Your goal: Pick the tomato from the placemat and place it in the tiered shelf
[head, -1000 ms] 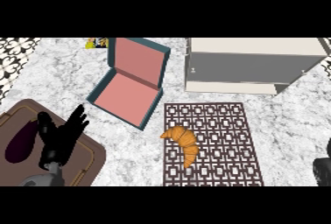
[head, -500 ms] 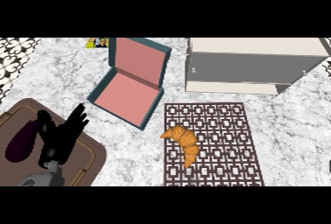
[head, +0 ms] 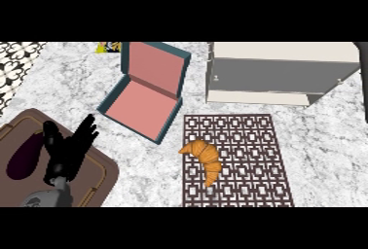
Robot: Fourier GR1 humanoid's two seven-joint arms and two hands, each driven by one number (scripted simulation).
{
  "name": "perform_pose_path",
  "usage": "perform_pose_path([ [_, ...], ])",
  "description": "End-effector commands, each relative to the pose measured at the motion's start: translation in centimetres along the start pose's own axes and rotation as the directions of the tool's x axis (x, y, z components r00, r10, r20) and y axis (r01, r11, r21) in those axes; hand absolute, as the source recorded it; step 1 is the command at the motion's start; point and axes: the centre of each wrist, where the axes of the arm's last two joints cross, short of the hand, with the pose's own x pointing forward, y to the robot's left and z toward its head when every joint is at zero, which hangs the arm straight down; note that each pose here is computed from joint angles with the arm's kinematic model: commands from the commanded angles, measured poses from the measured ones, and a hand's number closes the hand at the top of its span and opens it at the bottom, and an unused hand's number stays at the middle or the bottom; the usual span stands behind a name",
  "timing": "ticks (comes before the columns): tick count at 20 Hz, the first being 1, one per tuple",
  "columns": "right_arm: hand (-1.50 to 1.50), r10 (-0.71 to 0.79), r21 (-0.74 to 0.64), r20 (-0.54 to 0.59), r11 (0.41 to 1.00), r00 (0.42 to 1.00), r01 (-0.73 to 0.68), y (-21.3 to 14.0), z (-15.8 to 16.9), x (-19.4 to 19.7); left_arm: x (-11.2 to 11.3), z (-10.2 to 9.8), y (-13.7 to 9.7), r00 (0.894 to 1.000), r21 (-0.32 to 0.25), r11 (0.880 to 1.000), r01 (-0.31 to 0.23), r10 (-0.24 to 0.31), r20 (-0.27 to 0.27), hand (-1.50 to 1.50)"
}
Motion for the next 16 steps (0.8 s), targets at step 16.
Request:
perform_pose_path([
  [16, 1.5, -0.166, -0.055, -0.021, 0.985, 0.986, 0.165, -0.4, -2.2, -2.2, -0.6, 0.1, -0.2, 1.0, 0.006, 1.0, 0.01, -0.01, -0.012, 0.0],
])
